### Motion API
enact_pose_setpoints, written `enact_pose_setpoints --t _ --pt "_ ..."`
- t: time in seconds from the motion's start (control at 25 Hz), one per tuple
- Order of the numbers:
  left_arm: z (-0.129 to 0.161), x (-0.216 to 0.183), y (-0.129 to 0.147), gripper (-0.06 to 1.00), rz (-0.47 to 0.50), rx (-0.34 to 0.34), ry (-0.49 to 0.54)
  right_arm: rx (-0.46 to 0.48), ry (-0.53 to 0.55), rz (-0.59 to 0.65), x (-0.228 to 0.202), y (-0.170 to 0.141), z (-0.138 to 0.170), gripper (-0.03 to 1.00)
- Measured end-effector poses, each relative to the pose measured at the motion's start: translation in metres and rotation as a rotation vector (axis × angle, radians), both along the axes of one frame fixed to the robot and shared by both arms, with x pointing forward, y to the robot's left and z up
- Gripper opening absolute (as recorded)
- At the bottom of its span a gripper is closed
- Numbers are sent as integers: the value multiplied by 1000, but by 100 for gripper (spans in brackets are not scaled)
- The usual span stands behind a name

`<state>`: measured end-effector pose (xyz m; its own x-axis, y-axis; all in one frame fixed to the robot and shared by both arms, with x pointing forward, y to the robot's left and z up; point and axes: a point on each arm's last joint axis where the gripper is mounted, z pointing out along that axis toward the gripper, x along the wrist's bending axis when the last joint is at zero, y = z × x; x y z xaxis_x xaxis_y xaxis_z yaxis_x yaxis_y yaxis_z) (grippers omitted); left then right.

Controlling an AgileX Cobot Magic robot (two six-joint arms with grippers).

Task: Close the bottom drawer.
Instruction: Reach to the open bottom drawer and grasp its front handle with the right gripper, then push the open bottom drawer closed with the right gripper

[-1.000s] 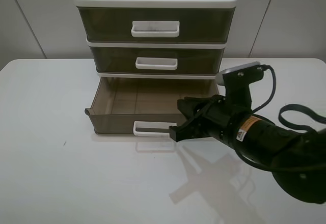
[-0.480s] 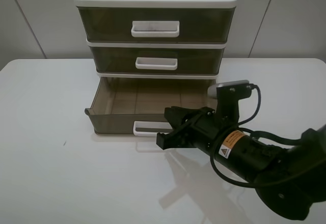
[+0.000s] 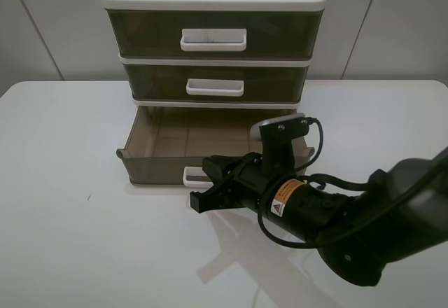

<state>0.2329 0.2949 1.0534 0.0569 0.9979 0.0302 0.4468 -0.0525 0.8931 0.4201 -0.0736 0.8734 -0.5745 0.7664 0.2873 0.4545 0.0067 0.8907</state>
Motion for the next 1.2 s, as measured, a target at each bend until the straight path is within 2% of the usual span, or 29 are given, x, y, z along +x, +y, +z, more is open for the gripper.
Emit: enact_pose_setpoints --t 0.56,1.2 --pt "0 0 0 72 0 0 0 -47 69 -82 10 4 -21 2" --pt "0 0 0 72 0 0 0 -15 130 -208 30 15 -16 2"
